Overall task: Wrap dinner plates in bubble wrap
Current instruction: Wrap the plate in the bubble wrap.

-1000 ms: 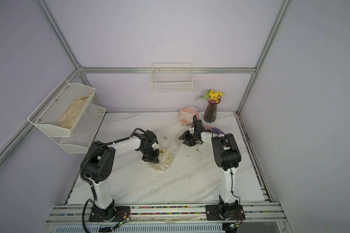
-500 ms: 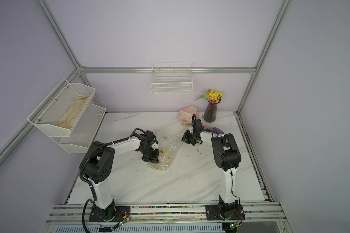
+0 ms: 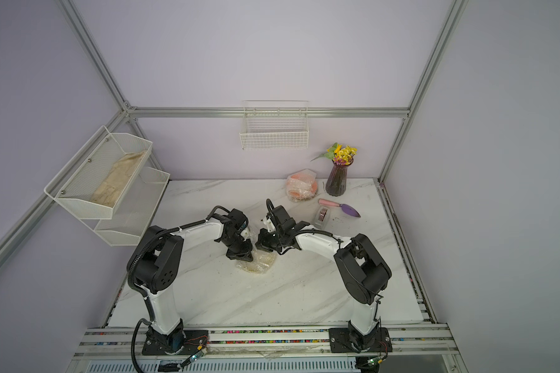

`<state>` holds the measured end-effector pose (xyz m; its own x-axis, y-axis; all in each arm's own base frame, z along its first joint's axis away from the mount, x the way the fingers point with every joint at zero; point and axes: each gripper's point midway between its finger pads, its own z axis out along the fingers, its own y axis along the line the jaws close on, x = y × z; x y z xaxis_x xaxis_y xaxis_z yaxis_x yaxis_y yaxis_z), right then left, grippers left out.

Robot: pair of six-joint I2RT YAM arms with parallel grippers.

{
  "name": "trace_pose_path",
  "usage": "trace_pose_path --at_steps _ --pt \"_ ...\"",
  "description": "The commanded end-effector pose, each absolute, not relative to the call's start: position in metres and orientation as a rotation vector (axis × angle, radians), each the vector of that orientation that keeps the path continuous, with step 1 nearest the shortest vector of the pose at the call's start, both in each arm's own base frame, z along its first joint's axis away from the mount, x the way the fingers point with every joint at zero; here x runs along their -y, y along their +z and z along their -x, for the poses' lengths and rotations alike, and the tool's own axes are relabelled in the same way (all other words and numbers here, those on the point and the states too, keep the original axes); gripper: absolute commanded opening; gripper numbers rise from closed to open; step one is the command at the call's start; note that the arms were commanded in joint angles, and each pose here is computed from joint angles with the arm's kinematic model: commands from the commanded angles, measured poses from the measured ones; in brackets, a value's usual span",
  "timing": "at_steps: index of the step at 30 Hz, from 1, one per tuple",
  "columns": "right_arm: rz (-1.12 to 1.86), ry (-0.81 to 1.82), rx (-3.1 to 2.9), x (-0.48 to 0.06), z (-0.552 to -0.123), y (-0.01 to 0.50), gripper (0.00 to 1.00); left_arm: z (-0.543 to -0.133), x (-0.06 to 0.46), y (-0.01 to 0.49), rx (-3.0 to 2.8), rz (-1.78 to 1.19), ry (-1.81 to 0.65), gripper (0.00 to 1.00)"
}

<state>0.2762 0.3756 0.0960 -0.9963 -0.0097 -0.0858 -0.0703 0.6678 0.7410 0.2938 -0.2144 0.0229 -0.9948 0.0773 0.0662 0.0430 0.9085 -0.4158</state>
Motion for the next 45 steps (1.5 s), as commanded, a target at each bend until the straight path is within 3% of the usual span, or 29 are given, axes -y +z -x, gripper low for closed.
trace_pose_path --at_steps 1,6,10,18,23,27,29,36,40,45 --pt "0.008 1.321 -2.912 -0.389 -0.248 0.068 0.0 -0.27 0.173 -0.031 2.944 -0.013 0.359 0.05" --pt "-0.055 1.326 -3.041 -0.391 -0.23 0.03 0.0 -0.278 0.177 -0.025 2.961 -0.078 0.463 0.04" --pt "-0.176 1.11 -3.136 -0.369 -0.23 0.001 0.0 -0.287 0.179 -0.009 2.984 -0.116 0.527 0.05" --pt "-0.228 0.972 -3.208 -0.35 -0.221 -0.021 0.0 -0.317 0.185 0.108 3.15 -0.117 0.7 0.1" --pt "-0.264 0.956 -3.204 -0.345 -0.221 -0.023 0.0 -0.318 0.217 0.142 3.111 -0.152 0.914 0.11" --pt "-0.267 0.958 -3.2 -0.344 -0.22 -0.023 0.0 -0.338 0.242 0.161 3.11 -0.174 1.075 0.17" --pt "-0.267 0.959 -3.192 -0.344 -0.221 -0.022 0.0 -0.358 0.247 0.171 3.146 -0.199 1.103 0.25" --pt "-0.268 0.964 -3.188 -0.343 -0.221 -0.021 0.0 -0.395 0.261 0.141 3.179 -0.252 0.974 0.32" --pt "-0.281 0.954 -3.186 -0.34 -0.221 -0.021 0.0 -0.37 0.234 0.087 3.128 -0.246 0.655 0.3" --pt "-0.304 0.937 -3.184 -0.334 -0.22 -0.021 0.0 -0.328 0.175 0.053 3.09 -0.289 0.432 0.25"
